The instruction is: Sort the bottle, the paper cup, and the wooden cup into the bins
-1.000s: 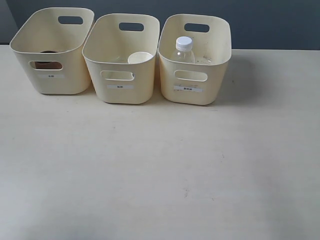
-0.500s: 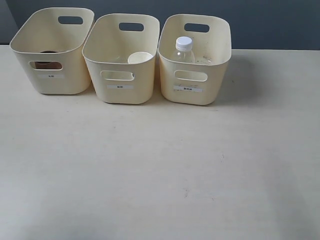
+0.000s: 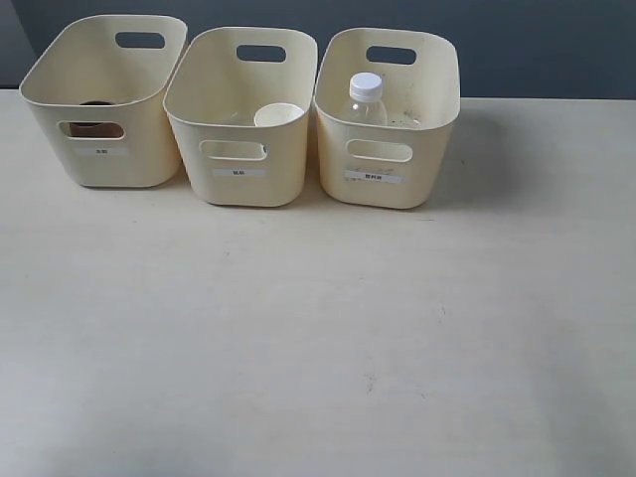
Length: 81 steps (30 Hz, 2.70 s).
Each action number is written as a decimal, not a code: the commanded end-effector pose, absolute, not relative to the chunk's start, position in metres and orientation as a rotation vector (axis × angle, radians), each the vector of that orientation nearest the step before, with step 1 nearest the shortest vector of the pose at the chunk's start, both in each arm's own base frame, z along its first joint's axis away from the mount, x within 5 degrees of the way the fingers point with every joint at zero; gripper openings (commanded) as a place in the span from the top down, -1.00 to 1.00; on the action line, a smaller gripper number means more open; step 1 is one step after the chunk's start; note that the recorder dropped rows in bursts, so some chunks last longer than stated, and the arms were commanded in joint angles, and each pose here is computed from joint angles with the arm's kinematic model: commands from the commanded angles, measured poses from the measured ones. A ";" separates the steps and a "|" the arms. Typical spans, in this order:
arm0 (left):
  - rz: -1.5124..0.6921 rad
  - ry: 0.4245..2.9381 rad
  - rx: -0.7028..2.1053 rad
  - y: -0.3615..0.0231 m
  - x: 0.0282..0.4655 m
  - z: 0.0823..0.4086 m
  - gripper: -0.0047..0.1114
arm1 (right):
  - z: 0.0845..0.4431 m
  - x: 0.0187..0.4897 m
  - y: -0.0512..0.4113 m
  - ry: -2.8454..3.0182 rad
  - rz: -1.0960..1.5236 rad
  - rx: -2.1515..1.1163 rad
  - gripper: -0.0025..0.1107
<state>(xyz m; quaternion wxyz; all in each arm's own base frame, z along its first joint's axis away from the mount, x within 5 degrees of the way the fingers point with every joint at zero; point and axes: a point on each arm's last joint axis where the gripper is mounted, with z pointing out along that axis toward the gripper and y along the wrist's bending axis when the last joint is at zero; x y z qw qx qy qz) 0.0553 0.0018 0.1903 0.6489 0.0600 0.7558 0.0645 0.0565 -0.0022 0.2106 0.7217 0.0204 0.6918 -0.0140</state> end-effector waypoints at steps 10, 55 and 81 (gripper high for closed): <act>0.137 1.712 0.134 0.001 0.056 0.192 0.92 | 0.208 0.056 -0.004 1.537 -0.017 0.100 0.97; 0.137 1.712 0.134 0.001 0.056 0.192 0.92 | 0.208 0.056 -0.004 1.536 -0.020 0.096 0.97; 0.137 1.712 0.134 0.001 0.056 0.192 0.92 | 0.208 0.056 -0.004 1.536 -0.016 0.099 0.97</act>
